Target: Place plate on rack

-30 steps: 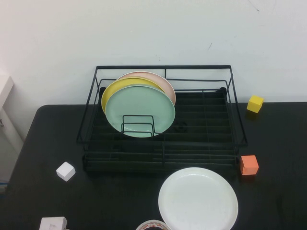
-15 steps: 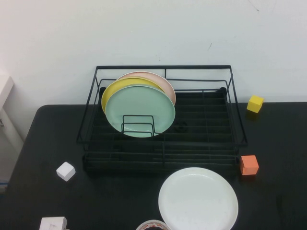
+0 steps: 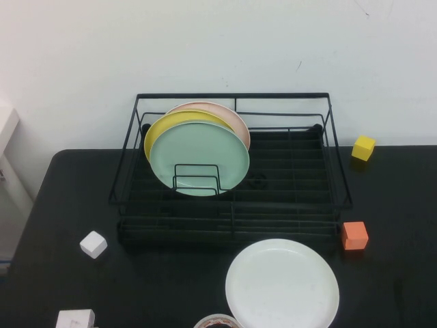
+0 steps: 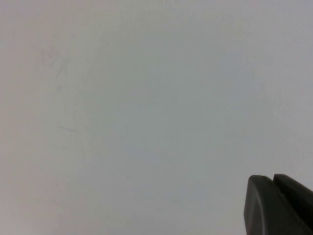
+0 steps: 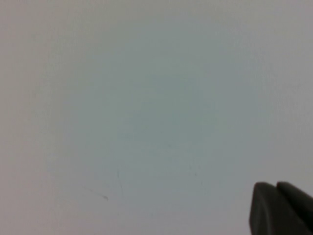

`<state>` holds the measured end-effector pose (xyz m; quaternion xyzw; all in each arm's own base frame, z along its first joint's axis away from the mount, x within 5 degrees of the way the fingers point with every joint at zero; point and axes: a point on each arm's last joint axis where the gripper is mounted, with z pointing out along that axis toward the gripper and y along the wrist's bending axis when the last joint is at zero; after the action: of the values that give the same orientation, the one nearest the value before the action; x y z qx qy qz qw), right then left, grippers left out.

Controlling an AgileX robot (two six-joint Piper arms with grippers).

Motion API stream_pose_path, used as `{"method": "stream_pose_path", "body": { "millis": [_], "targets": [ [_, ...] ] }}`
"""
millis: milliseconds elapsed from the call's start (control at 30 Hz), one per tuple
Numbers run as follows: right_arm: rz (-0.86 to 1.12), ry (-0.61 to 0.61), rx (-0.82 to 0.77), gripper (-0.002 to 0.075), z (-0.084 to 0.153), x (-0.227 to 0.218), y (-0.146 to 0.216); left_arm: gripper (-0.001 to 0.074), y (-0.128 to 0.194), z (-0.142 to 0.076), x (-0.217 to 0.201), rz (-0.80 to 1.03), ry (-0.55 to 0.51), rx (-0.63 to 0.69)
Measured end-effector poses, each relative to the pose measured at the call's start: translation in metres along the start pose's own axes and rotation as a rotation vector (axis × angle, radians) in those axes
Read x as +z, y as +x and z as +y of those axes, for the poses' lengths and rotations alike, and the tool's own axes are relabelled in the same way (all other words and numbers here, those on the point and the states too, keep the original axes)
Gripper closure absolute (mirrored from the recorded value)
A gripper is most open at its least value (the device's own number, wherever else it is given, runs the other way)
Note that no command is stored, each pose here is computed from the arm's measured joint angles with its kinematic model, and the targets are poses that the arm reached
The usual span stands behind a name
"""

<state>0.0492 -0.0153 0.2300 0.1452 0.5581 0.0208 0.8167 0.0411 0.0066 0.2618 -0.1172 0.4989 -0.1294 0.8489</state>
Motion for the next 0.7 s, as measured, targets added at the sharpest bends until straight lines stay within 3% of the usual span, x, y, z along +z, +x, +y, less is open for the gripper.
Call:
{"method": "stream_pose_path", "body": {
  "millis": [267,500,700],
  "targets": [
    [0.285,-0.102,-0.266,0.0728,0.022,0.01,-0.035,0.0736,-0.037,-0.026,0.03,0.342,0.018,0.138],
    [0.766,-0.207,-0.425,0.0728,0.029,0.034,-0.018,0.0736,0.01,-0.02,0.061,0.818,-0.094,-0.015],
    [1.077,-0.306,-0.333,0.0728,0.034,0.05,0.017,0.0737,0.051,-0.014,0.073,1.102,-0.197,-0.175]
  ]
}}
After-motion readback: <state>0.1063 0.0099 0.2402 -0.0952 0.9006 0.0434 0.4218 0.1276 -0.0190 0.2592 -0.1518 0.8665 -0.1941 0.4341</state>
